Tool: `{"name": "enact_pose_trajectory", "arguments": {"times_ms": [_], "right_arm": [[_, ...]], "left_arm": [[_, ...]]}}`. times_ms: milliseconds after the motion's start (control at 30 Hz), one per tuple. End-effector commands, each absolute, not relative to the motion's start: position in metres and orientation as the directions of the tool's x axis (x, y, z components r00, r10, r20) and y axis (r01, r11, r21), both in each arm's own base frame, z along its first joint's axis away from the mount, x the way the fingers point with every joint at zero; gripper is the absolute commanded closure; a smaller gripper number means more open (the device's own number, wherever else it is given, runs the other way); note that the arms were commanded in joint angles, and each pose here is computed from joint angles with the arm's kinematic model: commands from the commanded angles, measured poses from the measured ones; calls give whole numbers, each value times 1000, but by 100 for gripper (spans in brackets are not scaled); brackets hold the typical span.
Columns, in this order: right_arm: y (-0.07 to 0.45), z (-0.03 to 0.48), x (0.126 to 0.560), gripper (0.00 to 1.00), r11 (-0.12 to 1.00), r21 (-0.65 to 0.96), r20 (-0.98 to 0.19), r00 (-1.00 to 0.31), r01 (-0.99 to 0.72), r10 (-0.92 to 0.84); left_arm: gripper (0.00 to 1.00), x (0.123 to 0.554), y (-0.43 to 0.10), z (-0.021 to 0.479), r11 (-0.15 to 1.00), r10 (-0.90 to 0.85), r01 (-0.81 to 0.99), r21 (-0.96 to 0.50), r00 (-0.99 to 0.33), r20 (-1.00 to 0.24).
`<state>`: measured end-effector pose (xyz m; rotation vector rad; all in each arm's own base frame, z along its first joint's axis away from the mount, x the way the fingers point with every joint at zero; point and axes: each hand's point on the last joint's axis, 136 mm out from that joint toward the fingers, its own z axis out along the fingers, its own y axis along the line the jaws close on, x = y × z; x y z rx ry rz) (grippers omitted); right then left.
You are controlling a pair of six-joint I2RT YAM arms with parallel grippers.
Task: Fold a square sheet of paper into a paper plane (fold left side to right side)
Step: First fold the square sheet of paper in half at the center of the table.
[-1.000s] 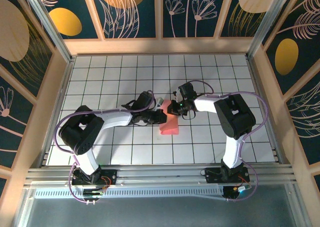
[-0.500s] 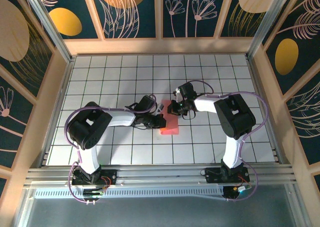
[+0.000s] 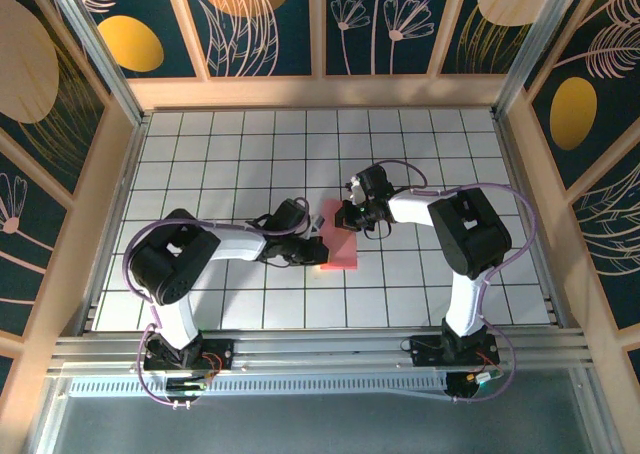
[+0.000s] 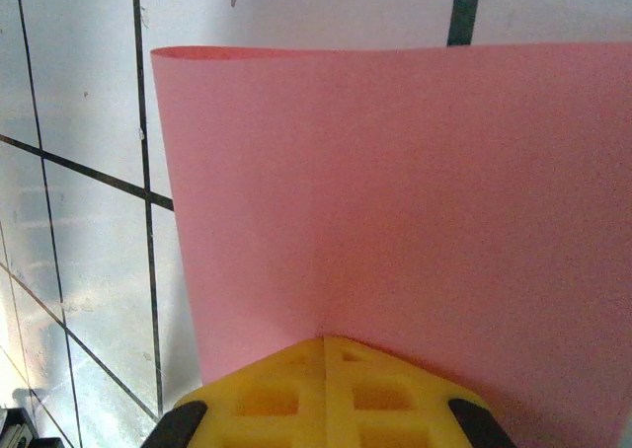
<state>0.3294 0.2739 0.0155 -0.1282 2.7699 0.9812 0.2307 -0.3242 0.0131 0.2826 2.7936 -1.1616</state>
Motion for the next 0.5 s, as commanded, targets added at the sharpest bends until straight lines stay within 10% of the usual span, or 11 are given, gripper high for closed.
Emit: {"name": "enact_pose_trajectory", "arguments": {"times_ms": [0,467], "right_arm": [[232,-30,313,100,893,447,-131,-991,-57,3],[235,-28,311,100,885,457,-141,-990,-84,-21]], "left_arm": [[97,190,-304,-8,743,175,154,-651,-984,-34],[97,193,-309,28,680,156,182,-711,-982,-103]]}}
